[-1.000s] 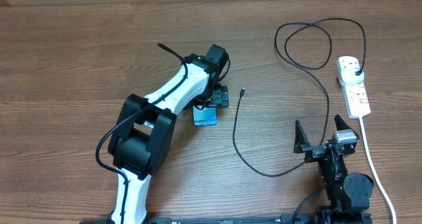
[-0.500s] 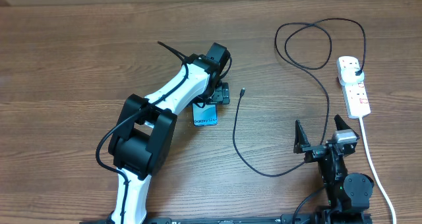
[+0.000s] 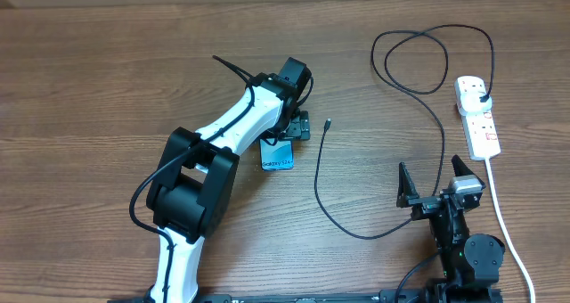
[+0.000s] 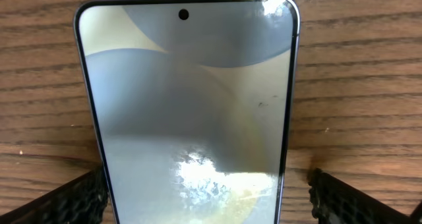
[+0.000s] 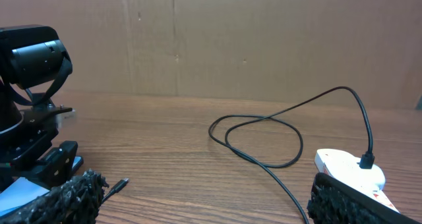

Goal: Plug charger to phone and switch on socket

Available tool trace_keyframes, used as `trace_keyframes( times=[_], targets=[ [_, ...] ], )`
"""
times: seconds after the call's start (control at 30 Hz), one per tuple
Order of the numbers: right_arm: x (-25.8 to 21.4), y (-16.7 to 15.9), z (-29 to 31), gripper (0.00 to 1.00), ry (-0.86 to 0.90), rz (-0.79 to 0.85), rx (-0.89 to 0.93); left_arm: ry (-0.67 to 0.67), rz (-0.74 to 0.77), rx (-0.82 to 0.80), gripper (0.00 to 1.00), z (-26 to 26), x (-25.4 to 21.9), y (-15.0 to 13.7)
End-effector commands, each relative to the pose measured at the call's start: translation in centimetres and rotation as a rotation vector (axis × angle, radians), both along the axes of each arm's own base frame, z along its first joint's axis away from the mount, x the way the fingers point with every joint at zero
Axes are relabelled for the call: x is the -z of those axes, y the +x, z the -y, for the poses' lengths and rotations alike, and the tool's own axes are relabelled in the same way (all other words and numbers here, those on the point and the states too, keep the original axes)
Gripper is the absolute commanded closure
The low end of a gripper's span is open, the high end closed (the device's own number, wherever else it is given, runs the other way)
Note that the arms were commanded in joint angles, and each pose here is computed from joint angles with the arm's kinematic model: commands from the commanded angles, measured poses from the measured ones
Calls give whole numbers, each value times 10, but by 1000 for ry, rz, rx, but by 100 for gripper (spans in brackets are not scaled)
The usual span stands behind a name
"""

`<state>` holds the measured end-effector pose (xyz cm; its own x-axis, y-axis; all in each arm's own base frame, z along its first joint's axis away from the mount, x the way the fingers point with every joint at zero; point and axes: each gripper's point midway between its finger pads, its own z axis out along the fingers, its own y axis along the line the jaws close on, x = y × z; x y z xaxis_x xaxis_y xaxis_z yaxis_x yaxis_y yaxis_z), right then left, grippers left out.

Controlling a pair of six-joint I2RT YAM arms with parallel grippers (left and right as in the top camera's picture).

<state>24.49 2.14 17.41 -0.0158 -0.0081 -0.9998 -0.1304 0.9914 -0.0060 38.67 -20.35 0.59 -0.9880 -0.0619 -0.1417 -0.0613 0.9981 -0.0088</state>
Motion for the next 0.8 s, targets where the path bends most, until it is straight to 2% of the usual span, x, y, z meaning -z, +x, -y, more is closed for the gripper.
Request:
trace_keyframes(
  times=[0.0, 0.07, 0.77],
  targets=[
    [2, 0, 2, 0, 2, 1, 9, 63, -16, 22, 3, -7, 7, -7],
    [2, 0, 2, 0, 2, 2, 9, 65, -23, 19, 0, -7, 8, -8],
    [2, 0, 2, 0, 2, 2, 9, 10, -85, -40, 0, -13, 17, -15]
  ],
)
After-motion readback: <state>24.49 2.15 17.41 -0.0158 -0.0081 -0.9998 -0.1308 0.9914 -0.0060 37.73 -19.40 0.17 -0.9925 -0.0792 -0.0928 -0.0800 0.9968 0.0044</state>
